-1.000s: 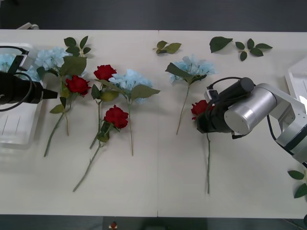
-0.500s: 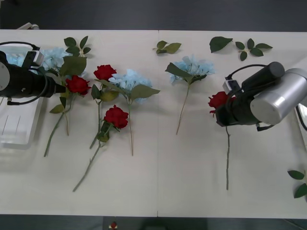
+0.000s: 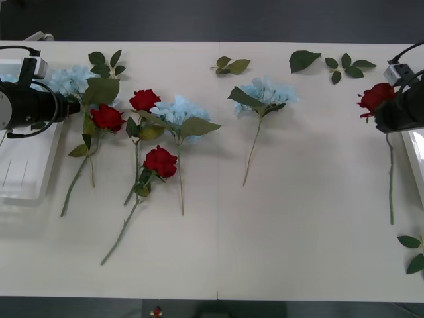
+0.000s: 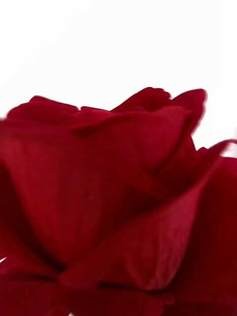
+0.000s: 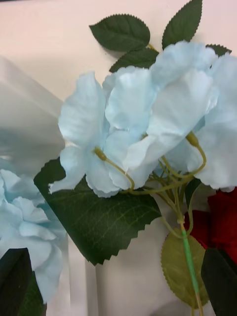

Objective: Put the red flowers into the right box and the blue flowers into the left box

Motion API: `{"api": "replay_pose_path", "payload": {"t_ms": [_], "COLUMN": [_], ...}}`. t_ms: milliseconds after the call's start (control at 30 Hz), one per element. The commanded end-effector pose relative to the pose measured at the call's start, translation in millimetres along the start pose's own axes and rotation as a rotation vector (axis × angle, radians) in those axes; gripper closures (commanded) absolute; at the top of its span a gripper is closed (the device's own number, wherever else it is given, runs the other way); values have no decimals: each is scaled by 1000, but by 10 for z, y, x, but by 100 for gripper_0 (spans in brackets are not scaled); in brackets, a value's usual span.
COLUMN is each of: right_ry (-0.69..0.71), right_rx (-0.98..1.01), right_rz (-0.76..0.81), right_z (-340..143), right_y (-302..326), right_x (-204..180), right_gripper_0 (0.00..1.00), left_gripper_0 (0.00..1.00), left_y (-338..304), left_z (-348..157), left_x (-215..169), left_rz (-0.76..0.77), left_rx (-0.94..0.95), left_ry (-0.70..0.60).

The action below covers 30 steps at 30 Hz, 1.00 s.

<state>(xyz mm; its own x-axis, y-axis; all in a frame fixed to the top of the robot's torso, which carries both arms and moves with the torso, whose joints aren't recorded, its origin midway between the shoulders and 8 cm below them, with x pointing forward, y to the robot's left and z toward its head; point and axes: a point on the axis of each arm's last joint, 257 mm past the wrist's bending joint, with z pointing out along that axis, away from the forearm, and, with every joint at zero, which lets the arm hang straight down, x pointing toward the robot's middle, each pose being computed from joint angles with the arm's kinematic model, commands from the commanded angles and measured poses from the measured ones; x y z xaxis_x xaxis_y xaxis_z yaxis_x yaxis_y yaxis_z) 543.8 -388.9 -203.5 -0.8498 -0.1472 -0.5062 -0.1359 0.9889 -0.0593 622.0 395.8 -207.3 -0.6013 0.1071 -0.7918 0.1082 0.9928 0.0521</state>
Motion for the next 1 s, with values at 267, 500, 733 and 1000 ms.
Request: {"api": "replay_pose_path", "payload": {"t_ms": [267, 500, 733, 1000], "right_ry": [-33, 1, 40, 42], "right_rx": [225, 370, 447, 468], "right_rz": [-107, -200, -180, -100], "right_z": [-564, -712, -740, -717], "right_y": [-1415, -1985, -2314, -2548], "right_x": [-522, -461, -276, -91], "right_gripper_0": [100, 100, 100, 100], "left_gripper_0": [0, 10, 12, 100], "left_y": [-175, -284, -376, -372], "left_z": [262, 377, 570, 601], "left_x": [-319, -248, -93, -9], "left_rz": [-55, -73, -93, -95], "left_rx": [-15, -12, -22, -29], "left_ry": [-108, -101, -101, -87]}}
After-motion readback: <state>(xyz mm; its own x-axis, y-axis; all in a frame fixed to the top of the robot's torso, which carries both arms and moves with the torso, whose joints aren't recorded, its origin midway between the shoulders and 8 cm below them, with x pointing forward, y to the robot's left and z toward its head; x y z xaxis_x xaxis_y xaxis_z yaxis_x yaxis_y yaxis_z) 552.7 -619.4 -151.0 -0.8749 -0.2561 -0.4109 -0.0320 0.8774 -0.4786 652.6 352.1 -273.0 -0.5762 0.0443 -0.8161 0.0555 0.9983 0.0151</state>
